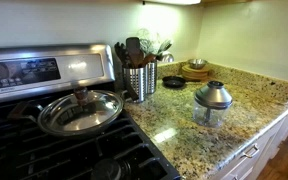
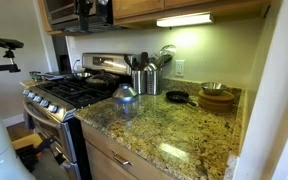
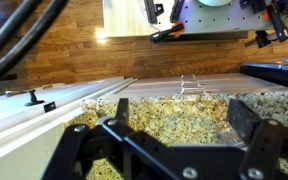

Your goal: Take the lid off the food processor and put it on the counter

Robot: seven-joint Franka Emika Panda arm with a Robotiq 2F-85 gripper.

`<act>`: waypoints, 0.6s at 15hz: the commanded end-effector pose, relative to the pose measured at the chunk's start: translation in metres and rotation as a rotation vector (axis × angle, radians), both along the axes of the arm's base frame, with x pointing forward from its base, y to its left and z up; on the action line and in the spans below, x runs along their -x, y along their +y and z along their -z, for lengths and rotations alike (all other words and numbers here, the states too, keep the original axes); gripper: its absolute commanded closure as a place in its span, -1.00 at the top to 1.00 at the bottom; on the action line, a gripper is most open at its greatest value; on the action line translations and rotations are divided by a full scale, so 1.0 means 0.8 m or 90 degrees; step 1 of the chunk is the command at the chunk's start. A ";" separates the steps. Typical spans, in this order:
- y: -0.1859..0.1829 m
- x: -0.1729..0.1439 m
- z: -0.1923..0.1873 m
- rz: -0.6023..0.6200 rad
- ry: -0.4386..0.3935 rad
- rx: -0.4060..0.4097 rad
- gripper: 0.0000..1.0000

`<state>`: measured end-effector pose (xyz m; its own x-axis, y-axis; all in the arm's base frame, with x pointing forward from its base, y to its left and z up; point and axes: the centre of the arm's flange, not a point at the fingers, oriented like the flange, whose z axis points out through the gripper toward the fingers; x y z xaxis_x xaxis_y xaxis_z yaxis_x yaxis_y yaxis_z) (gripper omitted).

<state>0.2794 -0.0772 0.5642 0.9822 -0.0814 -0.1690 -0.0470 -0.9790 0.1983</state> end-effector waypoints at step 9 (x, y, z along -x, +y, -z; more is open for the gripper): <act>0.009 -0.009 0.005 -0.014 0.000 0.003 1.00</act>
